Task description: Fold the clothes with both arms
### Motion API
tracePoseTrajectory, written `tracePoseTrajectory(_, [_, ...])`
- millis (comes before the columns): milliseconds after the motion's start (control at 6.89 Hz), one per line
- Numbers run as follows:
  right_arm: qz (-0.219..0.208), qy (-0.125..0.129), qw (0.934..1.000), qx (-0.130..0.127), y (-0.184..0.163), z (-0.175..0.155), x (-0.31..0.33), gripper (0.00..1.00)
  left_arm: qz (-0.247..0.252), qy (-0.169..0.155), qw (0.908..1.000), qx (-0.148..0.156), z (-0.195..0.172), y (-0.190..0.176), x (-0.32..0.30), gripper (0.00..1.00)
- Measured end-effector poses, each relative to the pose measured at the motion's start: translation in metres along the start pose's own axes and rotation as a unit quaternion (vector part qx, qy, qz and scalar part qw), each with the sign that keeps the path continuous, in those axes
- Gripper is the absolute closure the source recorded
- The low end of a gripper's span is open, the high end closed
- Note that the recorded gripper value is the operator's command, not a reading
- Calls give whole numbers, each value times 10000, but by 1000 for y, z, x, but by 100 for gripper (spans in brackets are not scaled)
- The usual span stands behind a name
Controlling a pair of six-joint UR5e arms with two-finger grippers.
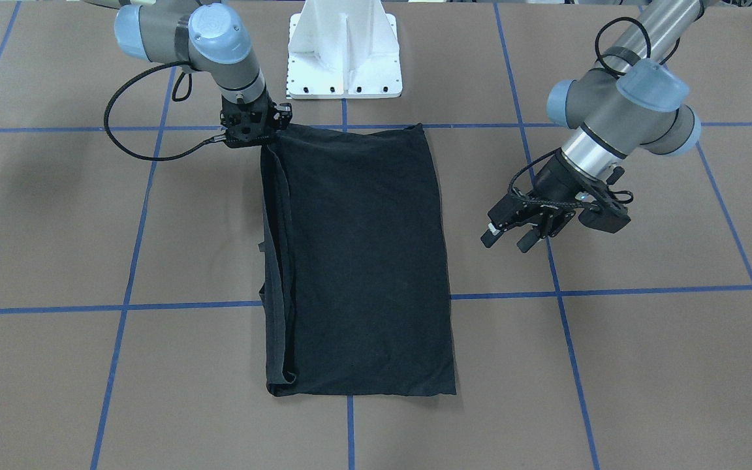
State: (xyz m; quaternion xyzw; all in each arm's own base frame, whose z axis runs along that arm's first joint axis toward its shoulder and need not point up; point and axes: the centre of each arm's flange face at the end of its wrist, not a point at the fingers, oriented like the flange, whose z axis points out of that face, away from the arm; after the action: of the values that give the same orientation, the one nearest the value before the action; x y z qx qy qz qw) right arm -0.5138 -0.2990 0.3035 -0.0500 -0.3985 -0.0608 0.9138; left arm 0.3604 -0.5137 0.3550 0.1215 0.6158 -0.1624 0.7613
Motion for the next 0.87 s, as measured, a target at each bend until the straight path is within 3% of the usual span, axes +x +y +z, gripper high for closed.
tracePoseTrajectory(290, [45, -42, 9995, 298, -24, -15, -1, 0, -7, -9, 10000, 10, 1, -3, 3, 0])
tracePoseTrajectory(581, [-18, 101, 9980, 624, -47, -11, -14, 0, -12, -33, 10000, 11, 3, -4, 7, 0])
tracePoseTrajectory(871, [-51, 269, 9968, 750, -62, 2, -25, 0, -16, -34, 10000, 15, 3, -5, 9, 0])
